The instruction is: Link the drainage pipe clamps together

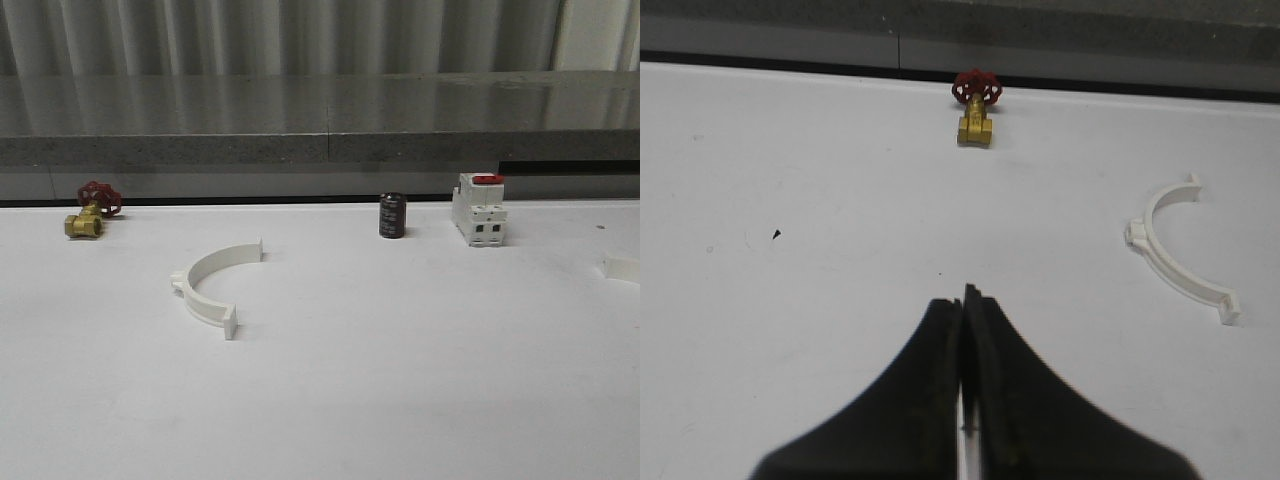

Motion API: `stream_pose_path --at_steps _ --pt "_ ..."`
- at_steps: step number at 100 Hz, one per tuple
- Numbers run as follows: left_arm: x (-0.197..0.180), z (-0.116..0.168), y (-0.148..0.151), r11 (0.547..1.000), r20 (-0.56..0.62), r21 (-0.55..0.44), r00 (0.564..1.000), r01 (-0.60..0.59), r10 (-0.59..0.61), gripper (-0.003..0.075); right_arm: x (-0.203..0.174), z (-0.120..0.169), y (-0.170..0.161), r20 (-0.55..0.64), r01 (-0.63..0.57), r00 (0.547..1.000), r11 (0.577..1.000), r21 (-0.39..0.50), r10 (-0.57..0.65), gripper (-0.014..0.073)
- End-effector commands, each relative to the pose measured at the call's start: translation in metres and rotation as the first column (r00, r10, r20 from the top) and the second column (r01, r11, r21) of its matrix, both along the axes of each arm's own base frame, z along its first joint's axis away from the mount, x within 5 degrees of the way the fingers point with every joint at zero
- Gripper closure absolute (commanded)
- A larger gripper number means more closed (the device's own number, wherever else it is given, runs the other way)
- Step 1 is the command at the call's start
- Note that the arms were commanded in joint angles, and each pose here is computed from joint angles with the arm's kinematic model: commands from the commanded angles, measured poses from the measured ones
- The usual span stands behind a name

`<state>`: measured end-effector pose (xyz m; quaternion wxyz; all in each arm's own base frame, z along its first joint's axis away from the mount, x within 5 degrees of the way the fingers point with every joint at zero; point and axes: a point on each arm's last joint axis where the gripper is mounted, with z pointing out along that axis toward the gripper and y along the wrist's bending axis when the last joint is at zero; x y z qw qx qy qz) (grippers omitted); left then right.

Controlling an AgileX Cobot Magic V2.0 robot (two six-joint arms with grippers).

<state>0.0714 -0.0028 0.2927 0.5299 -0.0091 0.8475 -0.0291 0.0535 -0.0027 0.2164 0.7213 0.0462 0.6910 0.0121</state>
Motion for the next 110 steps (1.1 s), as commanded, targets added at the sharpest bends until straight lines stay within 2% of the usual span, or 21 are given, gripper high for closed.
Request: stream_pose_path --at_steps 1,22,34,46,56,68,73,79,91,110 --pt "-0.011 0.01 0.001 1.0 0.126 -0.008 0.992 0.001 0.0 0.0741 -0.005 0.031 0.0 0.067 0.006 0.998 1.0 -0.014 -0.005 0.0663" --pt "-0.034 0.001 0.003 1.0 0.223 -0.016 0.975 0.002 0.001 0.0741 0.002 0.063 -0.001 -0.17 0.01 0.985 1.0 -0.002 -0.011 0.0663" --pt "-0.037 0.0 0.003 1.0 0.24 -0.017 0.971 0.003 0.001 0.0741 0.017 0.076 -0.002 -0.35 0.014 0.937 1.0 0.006 -0.011 0.066" --pt "-0.037 0.0 0.003 1.0 0.24 -0.017 0.971 0.003 0.001 0.0741 0.039 0.086 -0.003 -0.499 0.017 0.867 1.0 0.013 -0.009 0.0631" --pt "-0.037 0.0 0.003 1.0 0.241 -0.017 0.97 0.003 0.001 0.0741 0.06 0.093 -0.004 -0.569 0.019 0.822 1.0 0.016 -0.007 0.0484" --pt "-0.037 0.0 0.003 1.0 0.241 -0.017 0.97 0.003 0.001 0.0741 0.089 0.096 -0.006 -0.632 0.02 0.775 1.0 0.018 -0.004 0.0179" --pt "-0.037 0.0 0.003 1.0 0.241 -0.017 0.97 0.003 0.001 0.0741 0.1 0.097 -0.007 -0.651 0.021 0.759 1.0 0.019 -0.003 0.0082" --pt "-0.037 0.0 0.003 1.0 0.241 -0.017 0.97 0.003 0.001 0.0741 0.113 0.097 -0.007 -0.676 0.022 0.737 1.0 0.02 -0.002 0.0024" --pt "-0.037 0.0 0.003 1.0 0.241 -0.017 0.97 0.003 0.001 0.0741 0.14 0.09 -0.009 -0.752 0.027 0.66 0.999 0.023 0.0 0.0032" --pt "-0.037 0.0 0.003 1.0 0.241 -0.017 0.97 0.003 0.001 0.0741 0.186 0.07 -0.022 -0.886 0.088 0.463 0.995 0.05 0.003 0.0036"
